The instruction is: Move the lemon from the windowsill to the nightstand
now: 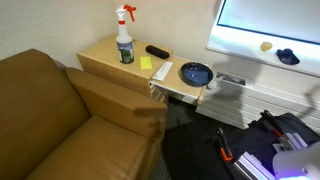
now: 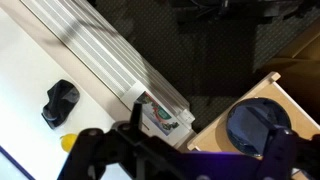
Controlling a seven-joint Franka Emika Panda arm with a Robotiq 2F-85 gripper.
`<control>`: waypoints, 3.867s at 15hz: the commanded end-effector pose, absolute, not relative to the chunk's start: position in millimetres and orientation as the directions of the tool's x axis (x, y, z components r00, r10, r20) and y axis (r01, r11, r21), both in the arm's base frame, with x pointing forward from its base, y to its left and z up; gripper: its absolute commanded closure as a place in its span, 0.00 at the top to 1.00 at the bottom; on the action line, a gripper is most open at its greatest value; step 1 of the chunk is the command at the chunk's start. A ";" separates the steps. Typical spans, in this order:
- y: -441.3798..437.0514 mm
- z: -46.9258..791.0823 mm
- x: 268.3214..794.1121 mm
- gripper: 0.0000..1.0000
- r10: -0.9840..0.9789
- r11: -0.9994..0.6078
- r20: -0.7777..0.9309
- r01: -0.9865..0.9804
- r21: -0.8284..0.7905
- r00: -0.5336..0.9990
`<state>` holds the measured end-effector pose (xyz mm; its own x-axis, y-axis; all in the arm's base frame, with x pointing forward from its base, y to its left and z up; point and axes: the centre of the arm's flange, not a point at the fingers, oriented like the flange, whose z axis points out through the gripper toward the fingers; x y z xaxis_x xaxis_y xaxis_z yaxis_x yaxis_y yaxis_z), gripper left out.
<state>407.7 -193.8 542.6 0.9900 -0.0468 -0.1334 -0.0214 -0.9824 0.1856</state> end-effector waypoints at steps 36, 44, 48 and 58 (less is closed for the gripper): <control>-490.8 363.0 508.6 1.00 -0.961 -0.270 -0.081 -0.961 0.063 0.264; -539.5 283.0 561.7 1.00 -0.991 0.129 -0.010 -0.987 0.098 -0.131; -569.9 264.6 569.6 1.00 -0.944 0.330 0.014 -0.944 0.009 -0.329; -572.4 240.6 580.7 1.00 -0.815 0.569 0.034 -0.810 -0.143 -0.579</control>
<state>560.4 -560.5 261.6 -0.4752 -0.8793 0.0320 -0.8791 0.4730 -0.0587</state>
